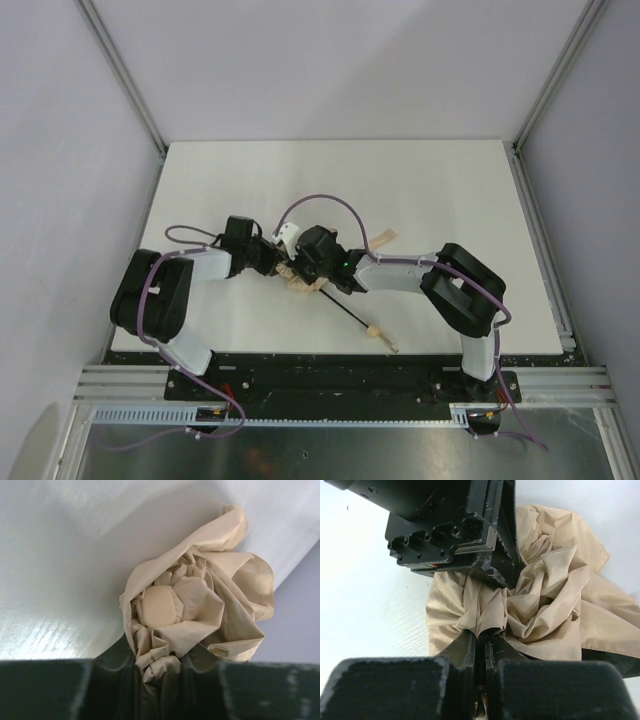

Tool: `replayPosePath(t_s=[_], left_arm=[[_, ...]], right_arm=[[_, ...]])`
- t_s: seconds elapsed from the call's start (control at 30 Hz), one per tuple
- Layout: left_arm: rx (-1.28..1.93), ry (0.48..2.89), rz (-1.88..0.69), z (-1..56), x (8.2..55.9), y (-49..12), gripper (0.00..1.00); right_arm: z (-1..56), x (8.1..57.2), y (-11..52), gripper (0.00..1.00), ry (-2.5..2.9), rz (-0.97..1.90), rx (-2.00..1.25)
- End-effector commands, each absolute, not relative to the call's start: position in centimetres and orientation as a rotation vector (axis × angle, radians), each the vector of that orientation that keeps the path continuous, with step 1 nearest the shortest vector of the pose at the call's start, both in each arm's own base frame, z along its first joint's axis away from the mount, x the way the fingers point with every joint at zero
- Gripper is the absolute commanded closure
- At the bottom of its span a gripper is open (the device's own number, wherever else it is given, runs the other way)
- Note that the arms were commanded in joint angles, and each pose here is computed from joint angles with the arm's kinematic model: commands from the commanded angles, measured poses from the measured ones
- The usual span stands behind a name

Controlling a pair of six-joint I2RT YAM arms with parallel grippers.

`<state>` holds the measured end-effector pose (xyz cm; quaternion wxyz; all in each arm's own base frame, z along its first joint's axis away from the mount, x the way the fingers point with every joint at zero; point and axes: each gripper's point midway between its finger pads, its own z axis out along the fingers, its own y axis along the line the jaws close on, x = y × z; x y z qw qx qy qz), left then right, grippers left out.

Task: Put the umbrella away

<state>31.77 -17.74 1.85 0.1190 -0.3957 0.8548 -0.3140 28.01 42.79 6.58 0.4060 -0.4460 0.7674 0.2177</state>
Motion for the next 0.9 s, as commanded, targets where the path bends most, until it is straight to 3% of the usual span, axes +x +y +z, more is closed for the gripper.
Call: replayPosePath(t_s=[0.0,0.2,0.27,0.33,0.67,0.87], left_arm=[[-1.160,2.565,-0.702,-3.8,28.6,-15.7,0.85],[-1.008,2.506,-0.829,-2.4,29.5,-16.7,0.95],[-0.947,2.480,-0.873,-1.5,30.0,-17.1,0.99],[-0.884,2.444,-0.927,-0.3,30.5,-17.6,1.00],[-0.498,2.047,-1.249,11.0,33.0,-20.1,1.00],[-0.235,1.771,-1.418,19.6,32.2,-21.5,1.00]], right_arm=[[5.0,23.4,44.8,0.95,1.966,0.681,-1.255],[6.8,24.1,43.9,0.50,2.127,0.811,-1.029],[7.9,24.0,43.3,0.27,2.172,0.854,-0.966],[9.4,24.1,42.4,0.17,2.213,0.884,-0.898],[18.0,26.6,35.1,0.12,2.251,0.950,-0.523],[19.0,28.5,27.7,0.10,2.289,1.002,-0.012]])
